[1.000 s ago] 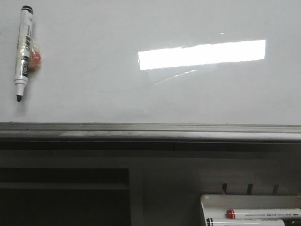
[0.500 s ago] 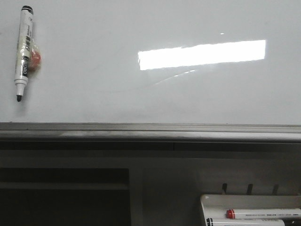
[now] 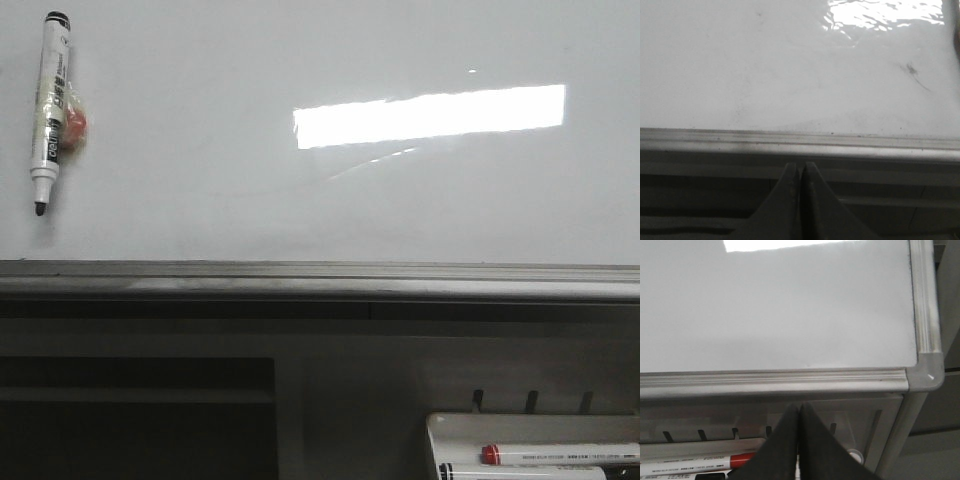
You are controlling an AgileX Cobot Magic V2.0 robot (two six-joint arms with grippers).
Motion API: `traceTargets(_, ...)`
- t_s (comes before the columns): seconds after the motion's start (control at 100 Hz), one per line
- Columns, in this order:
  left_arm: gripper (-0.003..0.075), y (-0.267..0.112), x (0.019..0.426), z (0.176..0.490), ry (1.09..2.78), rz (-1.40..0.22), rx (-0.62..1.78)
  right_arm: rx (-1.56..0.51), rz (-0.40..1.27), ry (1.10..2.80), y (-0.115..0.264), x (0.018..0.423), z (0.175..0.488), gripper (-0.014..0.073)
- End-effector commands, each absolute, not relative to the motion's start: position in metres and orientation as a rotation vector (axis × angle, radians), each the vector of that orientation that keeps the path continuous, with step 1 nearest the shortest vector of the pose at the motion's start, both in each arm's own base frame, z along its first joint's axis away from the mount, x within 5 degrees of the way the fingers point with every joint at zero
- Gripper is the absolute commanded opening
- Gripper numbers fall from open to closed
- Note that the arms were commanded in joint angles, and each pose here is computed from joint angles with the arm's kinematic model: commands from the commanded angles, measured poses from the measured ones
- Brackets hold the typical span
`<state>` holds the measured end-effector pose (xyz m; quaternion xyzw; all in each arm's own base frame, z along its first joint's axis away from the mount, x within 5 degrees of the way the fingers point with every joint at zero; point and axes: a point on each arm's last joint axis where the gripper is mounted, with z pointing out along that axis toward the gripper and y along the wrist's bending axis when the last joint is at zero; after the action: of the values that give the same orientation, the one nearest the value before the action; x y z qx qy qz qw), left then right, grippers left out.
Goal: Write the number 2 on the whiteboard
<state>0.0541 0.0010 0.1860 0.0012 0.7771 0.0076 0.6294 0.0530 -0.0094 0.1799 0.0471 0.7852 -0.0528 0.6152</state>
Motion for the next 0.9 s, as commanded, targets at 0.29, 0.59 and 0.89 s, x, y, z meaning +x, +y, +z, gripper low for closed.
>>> traceTargets(0.29,-0.002,0.0,0.053,0.216,1.41,0.002,0.005,0.003,-0.089,1.215,-0.001,0.05,0.227,-0.0051)
traceTargets(0.59,-0.002,0.0,0.053,0.218,1.392,0.0,0.007,-0.03,-0.071,0.981,0.003,0.041,0.245,-0.0051)
traceTargets(0.89,-0.0021,0.001,0.053,0.223,1.357,-0.117,-0.11,0.13,-0.006,1.392,-0.005,0.05,0.236,-0.0051)
